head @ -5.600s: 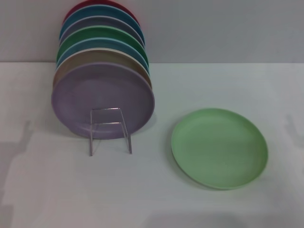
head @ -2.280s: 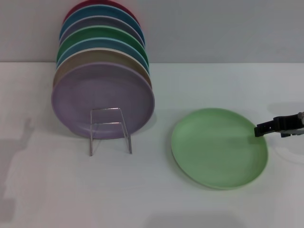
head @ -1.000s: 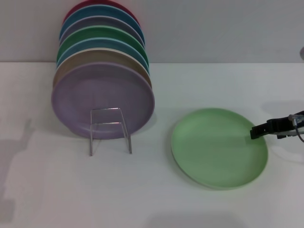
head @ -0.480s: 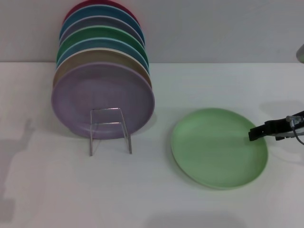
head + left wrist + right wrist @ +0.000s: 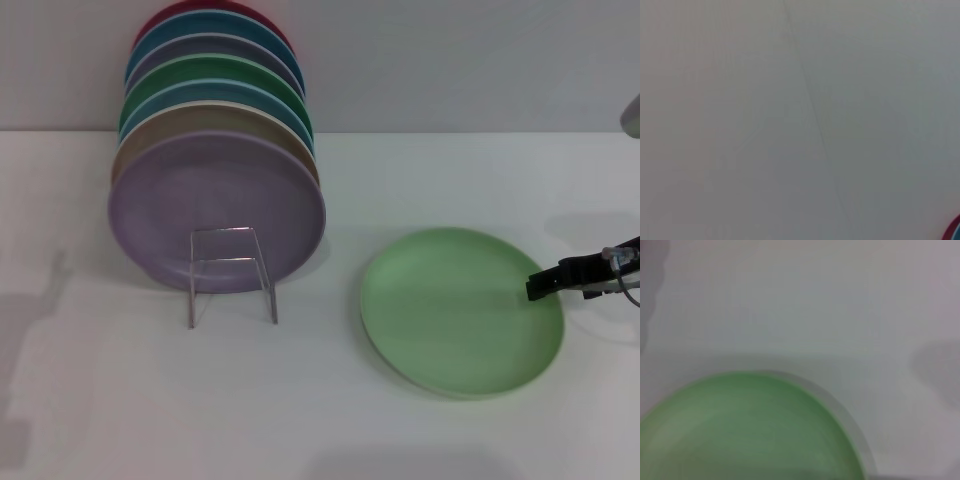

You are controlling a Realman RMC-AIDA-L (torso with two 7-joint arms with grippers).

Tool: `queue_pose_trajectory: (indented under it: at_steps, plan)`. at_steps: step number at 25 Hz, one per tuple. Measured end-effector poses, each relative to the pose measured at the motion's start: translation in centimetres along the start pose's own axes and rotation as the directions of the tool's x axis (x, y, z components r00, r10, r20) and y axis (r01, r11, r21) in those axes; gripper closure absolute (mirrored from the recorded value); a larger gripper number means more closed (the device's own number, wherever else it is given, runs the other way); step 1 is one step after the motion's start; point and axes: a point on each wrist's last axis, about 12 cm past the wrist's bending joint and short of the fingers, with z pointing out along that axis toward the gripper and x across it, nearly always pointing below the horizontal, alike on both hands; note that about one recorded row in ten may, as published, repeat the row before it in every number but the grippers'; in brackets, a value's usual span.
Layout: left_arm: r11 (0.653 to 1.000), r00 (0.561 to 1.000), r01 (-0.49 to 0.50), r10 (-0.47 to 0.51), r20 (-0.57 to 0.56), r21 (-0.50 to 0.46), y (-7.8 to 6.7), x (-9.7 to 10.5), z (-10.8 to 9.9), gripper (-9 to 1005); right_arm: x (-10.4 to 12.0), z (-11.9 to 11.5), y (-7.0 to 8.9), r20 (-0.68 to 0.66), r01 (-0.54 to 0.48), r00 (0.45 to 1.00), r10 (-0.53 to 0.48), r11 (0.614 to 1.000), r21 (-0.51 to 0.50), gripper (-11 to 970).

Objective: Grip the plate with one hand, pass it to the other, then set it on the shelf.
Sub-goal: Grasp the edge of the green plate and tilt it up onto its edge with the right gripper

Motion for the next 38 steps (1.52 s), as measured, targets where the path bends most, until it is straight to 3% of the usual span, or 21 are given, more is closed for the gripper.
queue_pose_trajectory:
  at_steps: [31,36,38]
  plan:
    - [1.000,1.000,0.002,-0.002,0.003,0.000,0.0,0.0,-0.2,137,-0.2,0.4,0.9,-0.014,0.037,0.999,-0.037,0.999,0.010,199]
    - [1.000,1.000,0.003,-0.003,0.002,0.005,0.0,0.0,-0.2,136,-0.2,0.5,1.1,-0.017,0.045,0.999,-0.045,0.999,0.011,345]
    - [1.000,1.000,0.003,-0.003,0.002,0.005,0.0,0.0,-0.2,136,-0.2,0.5,1.1,-0.018,0.046,0.999,-0.045,0.999,0.012,348]
